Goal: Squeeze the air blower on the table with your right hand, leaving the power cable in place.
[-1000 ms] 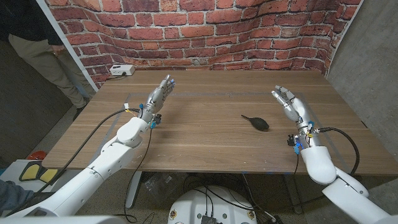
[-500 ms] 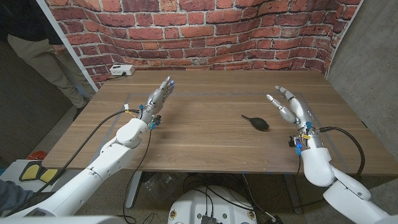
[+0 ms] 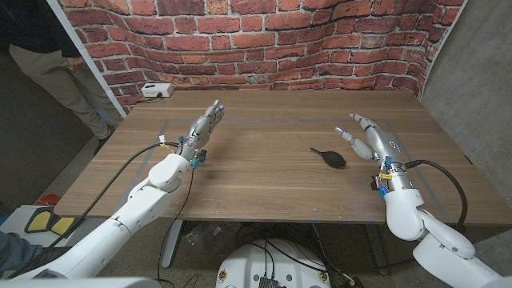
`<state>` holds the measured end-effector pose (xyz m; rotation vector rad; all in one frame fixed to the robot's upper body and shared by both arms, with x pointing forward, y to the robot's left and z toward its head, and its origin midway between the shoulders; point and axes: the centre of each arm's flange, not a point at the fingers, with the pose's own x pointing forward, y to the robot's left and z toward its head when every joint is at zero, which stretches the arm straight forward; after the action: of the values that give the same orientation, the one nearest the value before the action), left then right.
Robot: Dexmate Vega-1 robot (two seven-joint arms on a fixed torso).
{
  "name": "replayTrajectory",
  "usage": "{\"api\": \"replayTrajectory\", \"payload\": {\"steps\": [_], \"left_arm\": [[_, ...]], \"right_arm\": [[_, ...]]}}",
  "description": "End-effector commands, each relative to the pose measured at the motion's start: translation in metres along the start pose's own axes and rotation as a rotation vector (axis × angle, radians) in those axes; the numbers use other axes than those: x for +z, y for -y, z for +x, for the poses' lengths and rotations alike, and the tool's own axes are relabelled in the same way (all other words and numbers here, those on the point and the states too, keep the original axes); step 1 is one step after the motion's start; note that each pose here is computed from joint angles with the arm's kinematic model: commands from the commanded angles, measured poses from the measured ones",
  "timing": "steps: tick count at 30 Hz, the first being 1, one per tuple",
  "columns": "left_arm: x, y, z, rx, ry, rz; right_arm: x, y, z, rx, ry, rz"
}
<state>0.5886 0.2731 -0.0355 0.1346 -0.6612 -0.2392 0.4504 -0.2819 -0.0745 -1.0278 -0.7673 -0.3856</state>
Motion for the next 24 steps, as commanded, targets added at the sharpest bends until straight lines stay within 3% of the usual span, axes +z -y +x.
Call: {"api": "replayTrajectory", "payload": {"steps": [1,24], "left_arm": [[0.000,0.001,-0.002,-0.005,0.003,-0.003],[-0.003,0.006,-0.003,-0.010,0.002,-0.013]], "right_arm": [[0.011,-0.001,0.005,0.068,-0.045,-0.157],[0.022,-0.006,0.021,0.228,-0.107,-0.260]]}}
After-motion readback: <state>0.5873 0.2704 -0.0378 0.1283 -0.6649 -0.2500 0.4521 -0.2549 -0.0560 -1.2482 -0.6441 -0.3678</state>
